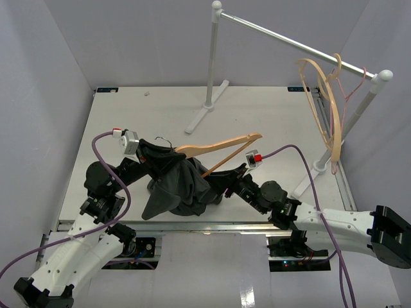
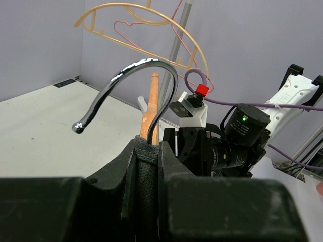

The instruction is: Place the t-shirt on the hanger

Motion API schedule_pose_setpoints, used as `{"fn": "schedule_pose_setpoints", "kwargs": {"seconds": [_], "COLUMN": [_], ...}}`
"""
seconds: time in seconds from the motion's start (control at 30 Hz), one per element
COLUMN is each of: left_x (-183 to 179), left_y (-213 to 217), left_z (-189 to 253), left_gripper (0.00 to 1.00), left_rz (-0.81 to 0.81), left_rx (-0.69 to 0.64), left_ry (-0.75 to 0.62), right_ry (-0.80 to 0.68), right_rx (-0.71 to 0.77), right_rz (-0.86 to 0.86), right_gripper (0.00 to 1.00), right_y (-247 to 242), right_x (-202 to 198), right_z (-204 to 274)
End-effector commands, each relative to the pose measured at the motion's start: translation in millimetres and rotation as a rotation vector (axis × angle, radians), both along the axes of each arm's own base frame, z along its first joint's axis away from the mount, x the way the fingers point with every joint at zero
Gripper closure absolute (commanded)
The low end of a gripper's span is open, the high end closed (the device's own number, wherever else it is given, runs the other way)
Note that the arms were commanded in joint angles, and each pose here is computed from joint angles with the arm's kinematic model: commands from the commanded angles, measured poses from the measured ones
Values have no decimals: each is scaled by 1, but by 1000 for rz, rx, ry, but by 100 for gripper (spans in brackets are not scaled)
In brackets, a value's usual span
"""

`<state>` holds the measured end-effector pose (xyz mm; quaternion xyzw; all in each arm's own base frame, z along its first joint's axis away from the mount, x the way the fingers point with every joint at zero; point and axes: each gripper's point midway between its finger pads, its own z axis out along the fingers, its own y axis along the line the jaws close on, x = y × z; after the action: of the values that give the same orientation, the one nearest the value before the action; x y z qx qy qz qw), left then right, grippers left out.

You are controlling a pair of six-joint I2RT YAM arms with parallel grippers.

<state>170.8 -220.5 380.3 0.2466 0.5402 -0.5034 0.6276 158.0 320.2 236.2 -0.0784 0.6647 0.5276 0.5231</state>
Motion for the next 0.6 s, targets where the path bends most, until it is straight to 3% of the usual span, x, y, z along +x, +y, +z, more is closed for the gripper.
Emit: {"fn": "schedule_pose_setpoints", "kwargs": {"seconds": [0.0, 0.3, 0.57], "left_x": [3, 11, 15], "left_y": [3, 1, 1], "left_z": [11, 4, 3], "left_gripper": [100, 100, 100], "left_rz": [24, 38, 56], "left_rx": [-37, -22, -6], "left_ry": [-32, -19, -17], "right_ry": [-6, -14, 27], "right_rx": [84, 23, -119], "right_rz": [42, 20, -119], "right_gripper": [52, 53, 38], "right_y": [4, 11, 8], "right_x": [-9, -9, -1], "right_z": [16, 14, -9]}}
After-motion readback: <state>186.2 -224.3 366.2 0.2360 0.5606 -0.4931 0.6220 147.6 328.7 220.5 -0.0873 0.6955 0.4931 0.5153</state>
